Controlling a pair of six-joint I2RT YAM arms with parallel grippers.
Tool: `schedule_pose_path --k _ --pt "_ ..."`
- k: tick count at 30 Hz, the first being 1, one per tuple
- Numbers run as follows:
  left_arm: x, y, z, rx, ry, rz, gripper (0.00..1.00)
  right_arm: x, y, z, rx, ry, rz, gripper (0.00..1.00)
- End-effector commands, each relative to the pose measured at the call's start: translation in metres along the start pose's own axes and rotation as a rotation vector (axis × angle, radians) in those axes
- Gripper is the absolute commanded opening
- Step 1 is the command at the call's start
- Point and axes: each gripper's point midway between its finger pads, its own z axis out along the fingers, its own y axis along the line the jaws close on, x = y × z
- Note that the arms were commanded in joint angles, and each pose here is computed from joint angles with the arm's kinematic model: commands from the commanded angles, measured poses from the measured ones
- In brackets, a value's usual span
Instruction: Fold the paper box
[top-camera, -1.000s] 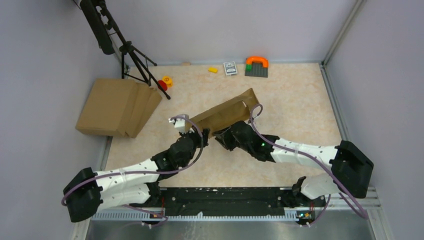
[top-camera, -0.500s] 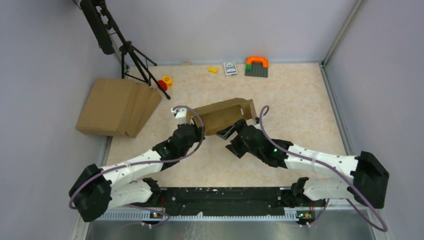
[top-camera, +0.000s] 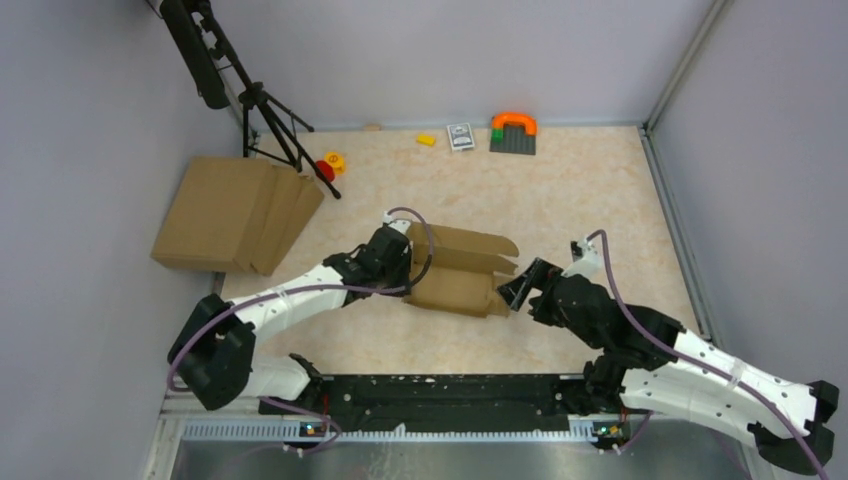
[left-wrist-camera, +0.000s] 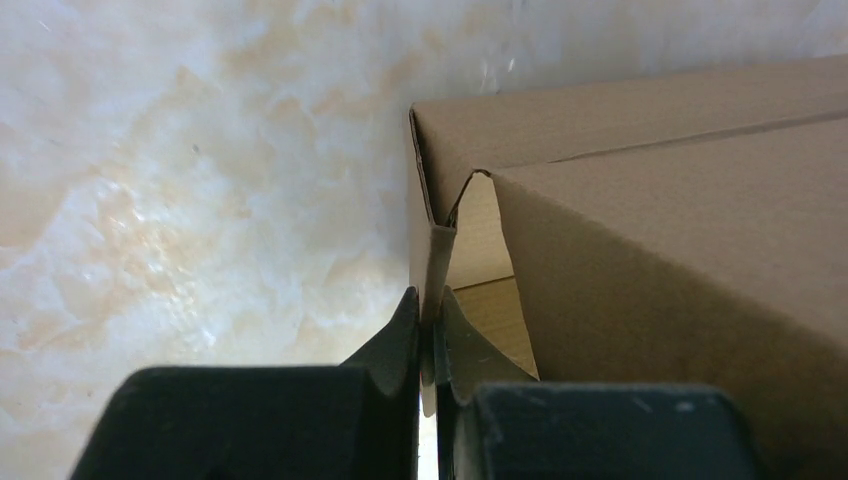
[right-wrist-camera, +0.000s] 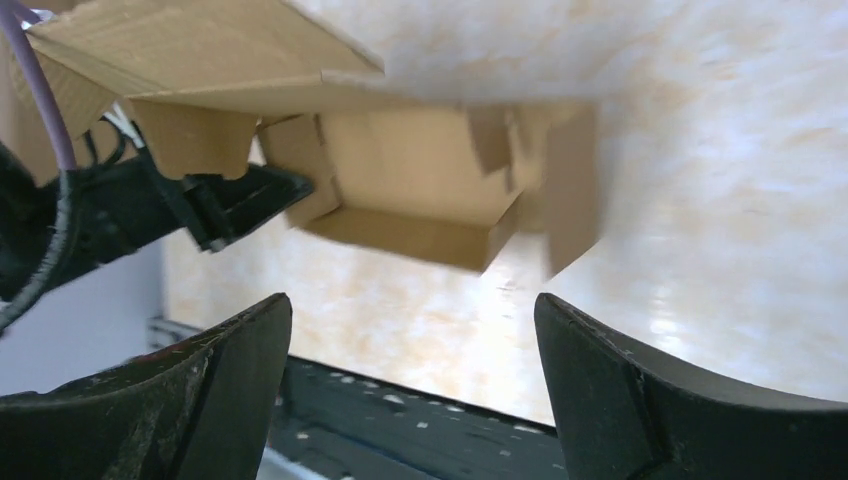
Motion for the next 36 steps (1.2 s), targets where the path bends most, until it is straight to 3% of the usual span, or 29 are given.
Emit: schedule_pose_path --k 1,6,10,12,15,20,26,30,33,34,36 --pt "0.029 -0.006 -0.006 0.052 0.194 0.076 0.00 -0.022 -0.041 -0.020 0.197 -0.033 -0.240 0.89" --pt "0.038 0.001 -0.002 -0.006 0.295 0.098 0.00 -0.011 -0.058 -0.014 0.276 0.034 -0.274 0.89" --pt "0.037 0.012 0.002 -0.081 0.302 0.107 0.02 0.017 -0.070 0.003 0.244 0.116 -0.219 0.86" --pt "0.035 0.016 0.003 -0.115 0.305 0.115 0.16 0.028 -0.074 0.011 0.224 0.144 -0.171 0.85" --pt "0.033 0.015 0.005 -0.121 0.297 0.123 0.26 0.036 -0.083 0.017 0.227 0.153 -0.108 0.84" --pt "0.030 0.010 0.011 -0.111 0.277 0.123 0.29 0.043 -0.088 0.022 0.175 0.125 -0.026 0.80" --pt "0.030 0.001 0.017 -0.079 0.252 0.141 0.42 0.070 -0.085 0.030 0.051 0.179 0.112 0.75" --pt "0.028 0.000 0.020 -0.084 0.210 0.170 0.30 0.088 -0.079 0.036 -0.010 0.247 0.157 0.75" --pt "0.029 0.004 0.024 -0.130 0.165 0.214 0.13 0.094 -0.072 0.038 -0.026 0.278 0.189 0.75" --pt "0.030 0.004 0.024 -0.142 0.151 0.226 0.02 0.094 -0.066 0.039 -0.050 0.286 0.207 0.75" --pt "0.030 0.005 0.024 -0.172 0.113 0.243 0.00 0.093 -0.055 0.041 -0.096 0.284 0.242 0.74"
